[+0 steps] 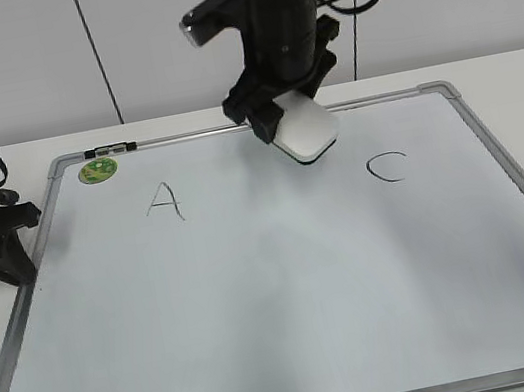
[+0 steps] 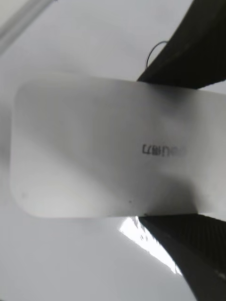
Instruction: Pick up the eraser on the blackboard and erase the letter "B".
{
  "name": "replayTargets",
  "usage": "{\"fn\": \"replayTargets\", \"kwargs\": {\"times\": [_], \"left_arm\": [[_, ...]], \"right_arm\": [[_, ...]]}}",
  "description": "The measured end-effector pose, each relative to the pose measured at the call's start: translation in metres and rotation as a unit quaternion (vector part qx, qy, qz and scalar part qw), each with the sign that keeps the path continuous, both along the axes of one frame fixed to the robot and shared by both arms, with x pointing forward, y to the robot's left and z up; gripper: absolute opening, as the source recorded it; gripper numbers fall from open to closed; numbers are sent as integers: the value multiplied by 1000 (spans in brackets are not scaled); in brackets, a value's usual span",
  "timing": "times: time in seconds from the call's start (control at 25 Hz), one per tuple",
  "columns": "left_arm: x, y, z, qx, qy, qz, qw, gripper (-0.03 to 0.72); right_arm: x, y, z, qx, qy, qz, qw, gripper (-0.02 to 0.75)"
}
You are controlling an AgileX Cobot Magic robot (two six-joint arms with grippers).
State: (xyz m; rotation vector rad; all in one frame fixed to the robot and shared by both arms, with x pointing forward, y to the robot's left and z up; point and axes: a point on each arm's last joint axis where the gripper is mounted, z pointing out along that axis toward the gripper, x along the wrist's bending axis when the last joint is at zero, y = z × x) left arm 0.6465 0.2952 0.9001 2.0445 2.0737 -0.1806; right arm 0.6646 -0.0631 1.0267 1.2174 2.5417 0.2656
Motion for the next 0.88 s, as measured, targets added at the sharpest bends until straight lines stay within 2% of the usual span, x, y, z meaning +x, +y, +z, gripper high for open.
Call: {"fn": "replayTargets", "kwargs": {"times": [0.16, 0.2, 0.24, 0.44, 0.48, 0.56, 0.68, 0.88], "left_arm": [[0, 0, 0, 0, 0, 0, 1000, 32], [0, 0, 0, 0, 0, 0, 1000, 32], [0, 0, 0, 0, 0, 0, 1000, 32], [0, 0, 0, 0, 0, 0, 1000, 32], [0, 0, 0, 0, 0, 0, 1000, 33], [0, 0, 0, 0, 0, 0, 1000, 33], [0, 0, 0, 0, 0, 0, 1000, 33], [0, 0, 0, 0, 0, 0, 1000, 34]], "right_arm": [[-5, -27, 31, 12, -18, -23, 1000, 526], [-5, -27, 31, 12, -18, -23, 1000, 526], [-7, -52, 36, 9, -10, -50, 999, 526], [-18, -109, 40, 4, 14, -124, 992, 526], [-18, -109, 40, 4, 14, -124, 992, 526], [-30, -143, 32, 7, 46, -173, 984, 526], [-45, -175, 16, 14, 84, -219, 972, 526], [-56, -198, -8, 33, 107, -255, 961, 526]]}}
